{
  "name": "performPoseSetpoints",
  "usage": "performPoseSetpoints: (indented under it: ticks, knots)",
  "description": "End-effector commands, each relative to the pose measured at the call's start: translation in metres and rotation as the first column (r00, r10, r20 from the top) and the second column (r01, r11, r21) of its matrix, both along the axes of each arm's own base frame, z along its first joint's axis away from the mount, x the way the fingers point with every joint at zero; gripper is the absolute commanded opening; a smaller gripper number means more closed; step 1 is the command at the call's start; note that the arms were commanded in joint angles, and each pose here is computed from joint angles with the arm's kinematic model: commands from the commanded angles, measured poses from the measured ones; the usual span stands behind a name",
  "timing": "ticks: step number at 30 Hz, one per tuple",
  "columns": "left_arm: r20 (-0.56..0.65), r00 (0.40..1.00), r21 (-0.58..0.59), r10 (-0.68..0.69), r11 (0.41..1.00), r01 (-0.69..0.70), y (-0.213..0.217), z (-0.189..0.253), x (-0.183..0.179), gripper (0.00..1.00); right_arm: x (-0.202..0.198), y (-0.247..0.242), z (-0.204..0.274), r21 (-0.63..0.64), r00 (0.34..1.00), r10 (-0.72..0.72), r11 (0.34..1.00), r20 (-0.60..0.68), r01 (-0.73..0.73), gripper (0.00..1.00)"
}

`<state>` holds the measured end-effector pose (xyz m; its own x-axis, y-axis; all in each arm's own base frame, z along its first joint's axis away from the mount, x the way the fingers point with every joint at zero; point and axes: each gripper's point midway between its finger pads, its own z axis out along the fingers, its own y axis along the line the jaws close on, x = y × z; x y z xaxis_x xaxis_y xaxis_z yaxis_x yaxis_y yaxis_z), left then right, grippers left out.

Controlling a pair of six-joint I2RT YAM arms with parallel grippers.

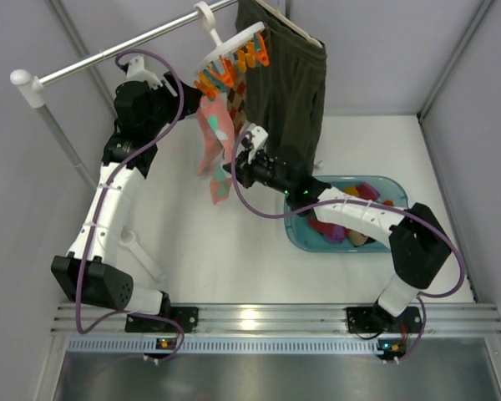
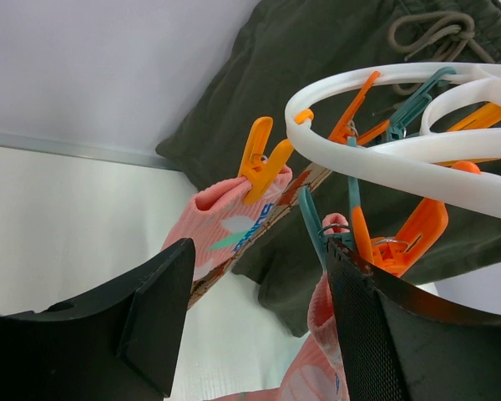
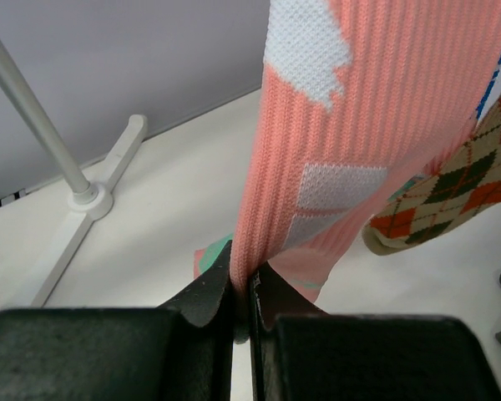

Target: Remove the socks clipped to the hanger

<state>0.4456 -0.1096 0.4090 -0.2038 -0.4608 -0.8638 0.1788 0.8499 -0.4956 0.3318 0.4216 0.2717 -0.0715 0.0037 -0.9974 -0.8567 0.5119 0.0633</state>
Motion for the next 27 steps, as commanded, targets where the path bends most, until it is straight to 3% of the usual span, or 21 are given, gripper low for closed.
performPoseSetpoints:
  ticks: [1,21,23,25,27]
  knots:
    - [0.142,0.989,-0.032,-0.033,0.999,0.038,-0.005,0.049,-0.001,0.68,-0.002,0.007,0.028,0.047,0.999,0.034,0.998,0.033,-0.036,0.03]
    - [0.132,0.988,-0.095,-0.077,0.991,0.090,-0.020,0.042,0.024,0.66,0.007,0.019,0.012,0.007,0.998,0.054,0.999,0.028,-0.054,0.01]
    - [0.137,0.987,-0.089,-0.080,0.992,0.093,-0.020,0.040,0.026,0.58,0.005,0.019,0.011,0.005,0.997,0.066,0.998,0.028,-0.066,0.01]
    - [0.137,0.987,-0.087,-0.080,0.992,0.093,-0.020,0.039,0.027,0.40,0.005,0.019,0.010,-0.001,0.997,0.065,0.998,0.032,-0.065,0.01]
    - [0.147,0.986,-0.079,-0.081,0.993,0.093,-0.020,0.040,0.029,0.30,0.006,0.018,0.003,-0.018,0.998,0.062,0.998,0.027,-0.062,0.00]
